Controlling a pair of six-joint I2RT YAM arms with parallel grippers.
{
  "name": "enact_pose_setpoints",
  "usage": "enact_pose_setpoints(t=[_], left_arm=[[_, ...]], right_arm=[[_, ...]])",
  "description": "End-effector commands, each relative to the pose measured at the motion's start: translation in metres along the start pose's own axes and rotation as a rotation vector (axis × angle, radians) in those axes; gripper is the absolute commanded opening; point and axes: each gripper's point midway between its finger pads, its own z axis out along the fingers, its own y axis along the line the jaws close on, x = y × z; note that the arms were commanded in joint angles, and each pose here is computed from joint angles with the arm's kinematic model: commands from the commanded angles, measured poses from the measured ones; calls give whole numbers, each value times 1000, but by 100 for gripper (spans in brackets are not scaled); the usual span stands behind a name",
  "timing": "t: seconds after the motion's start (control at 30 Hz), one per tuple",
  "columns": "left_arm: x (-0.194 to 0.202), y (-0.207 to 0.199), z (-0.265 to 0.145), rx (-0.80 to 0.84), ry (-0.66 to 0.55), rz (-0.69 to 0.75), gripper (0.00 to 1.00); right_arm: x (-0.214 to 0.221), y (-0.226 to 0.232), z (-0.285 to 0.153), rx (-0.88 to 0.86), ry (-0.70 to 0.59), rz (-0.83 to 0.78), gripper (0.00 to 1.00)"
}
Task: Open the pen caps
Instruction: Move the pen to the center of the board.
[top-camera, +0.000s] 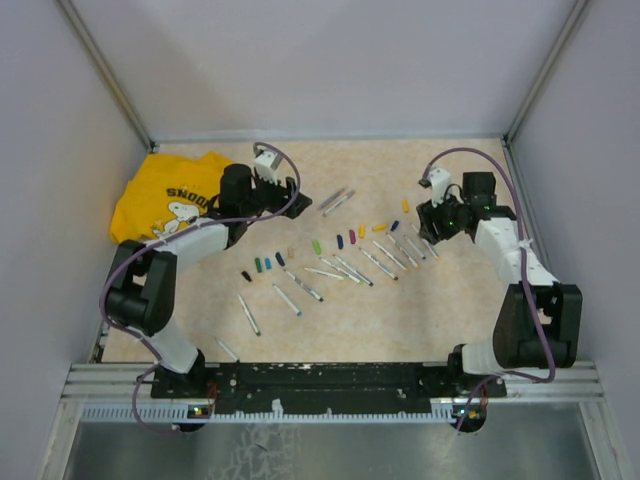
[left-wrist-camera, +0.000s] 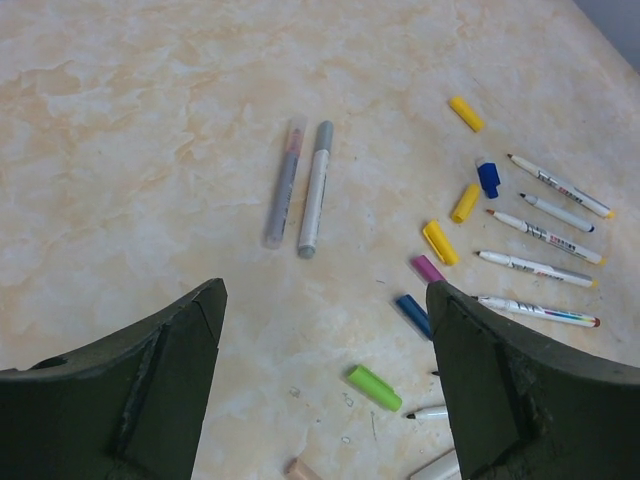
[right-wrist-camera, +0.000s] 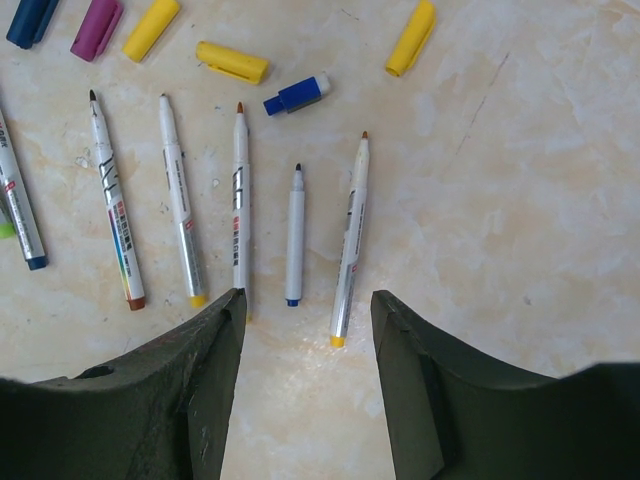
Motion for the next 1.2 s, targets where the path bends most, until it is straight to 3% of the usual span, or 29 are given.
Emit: enact_pose_setpoints(t=[0.0,0.53,1.17], left_arm=[[1,-10,11,84,25,3,85],[33,8,28,3,211,-17,77],[39,7,37,-31,258,29,77]], right_arm=[[-17,3,-7,2,-52,-47,53],[-17,5,-5,-2,-45,-52,53],[-16,6,-4,-7,-38,-57,53]])
